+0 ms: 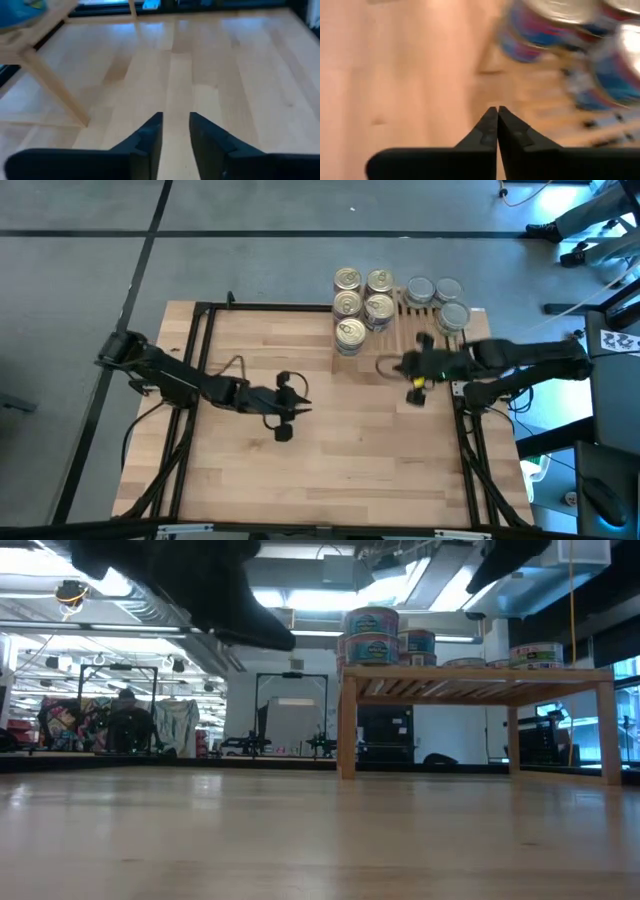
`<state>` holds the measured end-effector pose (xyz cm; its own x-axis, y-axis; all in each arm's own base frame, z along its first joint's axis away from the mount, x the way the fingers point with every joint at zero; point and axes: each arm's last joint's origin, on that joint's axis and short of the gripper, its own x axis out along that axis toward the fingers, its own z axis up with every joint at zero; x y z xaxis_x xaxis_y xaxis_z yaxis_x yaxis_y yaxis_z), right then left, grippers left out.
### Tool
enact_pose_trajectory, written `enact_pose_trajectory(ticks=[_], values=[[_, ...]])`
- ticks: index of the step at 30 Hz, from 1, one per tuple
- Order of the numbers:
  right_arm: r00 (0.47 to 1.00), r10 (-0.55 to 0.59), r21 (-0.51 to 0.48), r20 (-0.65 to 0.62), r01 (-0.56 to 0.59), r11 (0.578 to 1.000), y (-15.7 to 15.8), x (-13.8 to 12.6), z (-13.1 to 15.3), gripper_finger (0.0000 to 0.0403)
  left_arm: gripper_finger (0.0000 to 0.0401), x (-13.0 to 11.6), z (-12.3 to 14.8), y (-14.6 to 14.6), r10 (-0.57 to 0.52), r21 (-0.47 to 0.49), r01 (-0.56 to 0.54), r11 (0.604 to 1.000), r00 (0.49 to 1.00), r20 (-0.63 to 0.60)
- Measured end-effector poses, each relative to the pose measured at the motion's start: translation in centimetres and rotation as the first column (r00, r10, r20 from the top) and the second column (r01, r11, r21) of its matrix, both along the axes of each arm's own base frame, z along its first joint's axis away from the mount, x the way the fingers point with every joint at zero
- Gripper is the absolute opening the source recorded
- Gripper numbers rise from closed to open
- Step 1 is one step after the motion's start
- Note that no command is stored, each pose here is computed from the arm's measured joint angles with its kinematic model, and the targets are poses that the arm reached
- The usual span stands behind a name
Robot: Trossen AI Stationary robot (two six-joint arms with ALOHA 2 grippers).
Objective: Stack canned seafood by type on shelf
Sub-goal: Return to Home Position
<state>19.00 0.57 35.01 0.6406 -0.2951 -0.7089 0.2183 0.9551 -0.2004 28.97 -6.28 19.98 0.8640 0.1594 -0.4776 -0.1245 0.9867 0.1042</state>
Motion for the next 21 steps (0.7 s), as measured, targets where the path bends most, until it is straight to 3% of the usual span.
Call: enact_pose_trajectory(ticks=[10,15,21], values=[[0.965,0.179,0.152,0.19,-0.209,0.966,5.5,-1.9,-3.7,0.0021,0.0036,-5.6,0.2,2.2,-0.001,-0.118,0.025,0.993,0.98,0.199],[0.931,0.237,0.173,0.278,-0.291,0.941,6.6,-3.0,-5.6,0.0004,0.0022,-8.0,-0.3,2.7,0.002,-0.137,0.034,0.99,0.967,0.255],[0.907,0.245,0.199,0.343,-0.325,0.925,6.4,-4.3,-7.5,0.0012,0.0007,-10.8,-1.8,4.1,0.062,-0.168,-0.011,0.986,0.951,0.303]])
